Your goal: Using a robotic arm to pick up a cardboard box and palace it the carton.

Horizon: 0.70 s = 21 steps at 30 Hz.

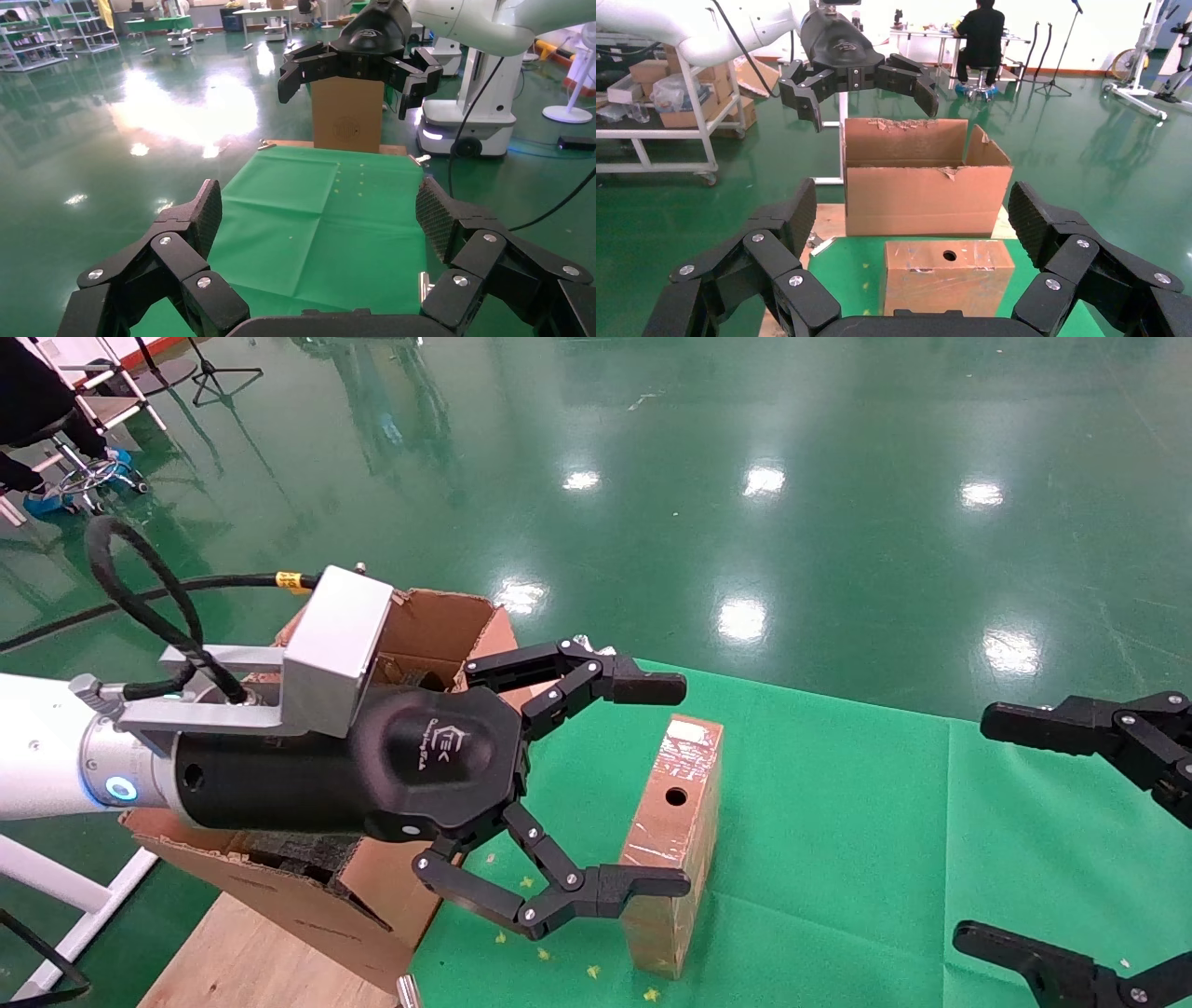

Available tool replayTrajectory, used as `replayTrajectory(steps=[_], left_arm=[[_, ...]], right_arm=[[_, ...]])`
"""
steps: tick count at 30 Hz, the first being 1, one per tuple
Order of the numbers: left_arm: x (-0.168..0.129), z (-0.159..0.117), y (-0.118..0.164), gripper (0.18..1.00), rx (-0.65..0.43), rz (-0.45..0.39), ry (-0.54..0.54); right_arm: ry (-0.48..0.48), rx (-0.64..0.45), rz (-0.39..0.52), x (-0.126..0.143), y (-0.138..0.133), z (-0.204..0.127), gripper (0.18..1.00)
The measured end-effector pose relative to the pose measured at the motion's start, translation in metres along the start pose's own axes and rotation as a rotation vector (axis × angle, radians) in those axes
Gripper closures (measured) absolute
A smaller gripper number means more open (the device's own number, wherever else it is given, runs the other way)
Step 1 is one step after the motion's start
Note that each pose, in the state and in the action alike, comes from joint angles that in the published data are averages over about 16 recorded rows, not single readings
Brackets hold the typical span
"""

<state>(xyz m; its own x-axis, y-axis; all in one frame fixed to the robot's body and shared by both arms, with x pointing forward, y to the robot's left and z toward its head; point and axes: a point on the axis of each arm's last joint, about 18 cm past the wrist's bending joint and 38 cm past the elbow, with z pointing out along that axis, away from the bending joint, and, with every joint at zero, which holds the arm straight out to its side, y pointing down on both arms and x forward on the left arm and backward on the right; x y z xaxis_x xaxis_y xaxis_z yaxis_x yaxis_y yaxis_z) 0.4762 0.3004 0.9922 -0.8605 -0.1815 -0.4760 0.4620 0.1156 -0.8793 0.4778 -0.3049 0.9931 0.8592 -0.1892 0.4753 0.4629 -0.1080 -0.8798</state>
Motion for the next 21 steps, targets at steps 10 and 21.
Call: replayTrajectory(steps=[10, 21], left_arm=[[0.0000, 0.0000, 0.0000, 0.184, 0.000, 0.000, 0.000], [-0.0003, 0.0004, 0.0011, 0.184, -0.034, 0.020, -0.001]], right_arm=[[0.000, 0.000, 0.000, 0.0000, 0.0000, 0.0000, 0.178], [0.000, 0.000, 0.000, 0.0000, 0.0000, 0.0000, 0.178]])
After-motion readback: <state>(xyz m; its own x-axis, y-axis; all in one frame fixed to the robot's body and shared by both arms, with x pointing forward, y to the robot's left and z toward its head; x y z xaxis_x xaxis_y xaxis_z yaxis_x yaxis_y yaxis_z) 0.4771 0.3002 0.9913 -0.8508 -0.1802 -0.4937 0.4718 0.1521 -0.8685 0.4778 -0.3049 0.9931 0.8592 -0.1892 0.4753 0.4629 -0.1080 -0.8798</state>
